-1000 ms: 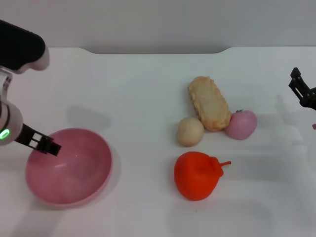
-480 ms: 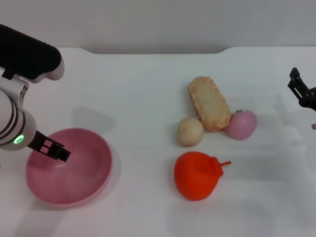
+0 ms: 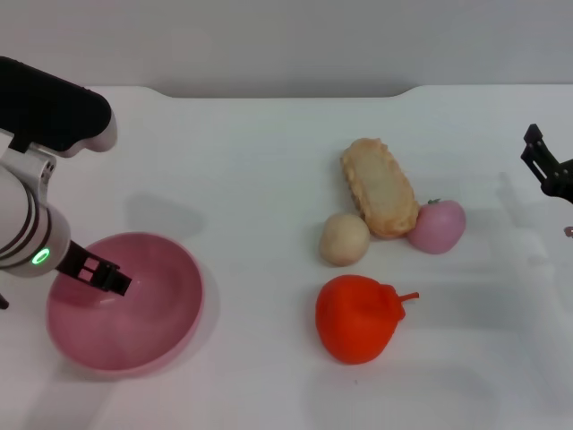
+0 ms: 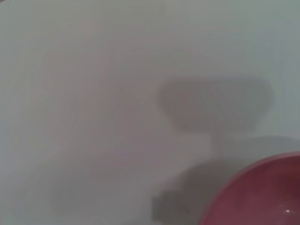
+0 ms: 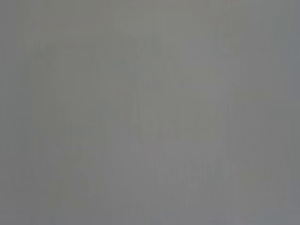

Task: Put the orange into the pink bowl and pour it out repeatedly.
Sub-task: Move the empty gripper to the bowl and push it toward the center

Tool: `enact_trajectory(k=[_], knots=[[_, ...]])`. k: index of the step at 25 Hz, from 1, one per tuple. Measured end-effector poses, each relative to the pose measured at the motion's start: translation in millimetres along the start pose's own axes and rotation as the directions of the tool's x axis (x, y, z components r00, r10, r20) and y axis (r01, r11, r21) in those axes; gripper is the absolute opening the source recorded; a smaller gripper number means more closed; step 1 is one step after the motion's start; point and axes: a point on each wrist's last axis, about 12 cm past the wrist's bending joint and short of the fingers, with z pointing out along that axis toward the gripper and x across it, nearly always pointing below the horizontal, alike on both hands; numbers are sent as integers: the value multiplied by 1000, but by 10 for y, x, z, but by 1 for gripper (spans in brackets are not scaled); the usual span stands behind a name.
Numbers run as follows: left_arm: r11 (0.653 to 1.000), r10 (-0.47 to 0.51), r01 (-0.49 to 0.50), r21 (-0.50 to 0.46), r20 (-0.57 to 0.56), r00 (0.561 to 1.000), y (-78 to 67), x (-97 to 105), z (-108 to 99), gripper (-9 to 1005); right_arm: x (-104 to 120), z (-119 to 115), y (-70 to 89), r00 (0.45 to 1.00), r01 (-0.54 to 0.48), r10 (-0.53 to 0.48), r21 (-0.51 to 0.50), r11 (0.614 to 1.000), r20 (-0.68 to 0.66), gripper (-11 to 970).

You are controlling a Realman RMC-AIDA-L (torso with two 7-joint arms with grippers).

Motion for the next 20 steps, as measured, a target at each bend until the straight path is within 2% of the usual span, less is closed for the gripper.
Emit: enact_trajectory(k=[13,20], knots=[[1000,-11,11,26,17,1000,14,-4,118,794,-18,13,29,1000,-4,4,-10,1000,7,826],[1000,-18,17,20,32,999,23,-25,114,793,-18,9,38,1000,-7,7,-10,1000,9,826]])
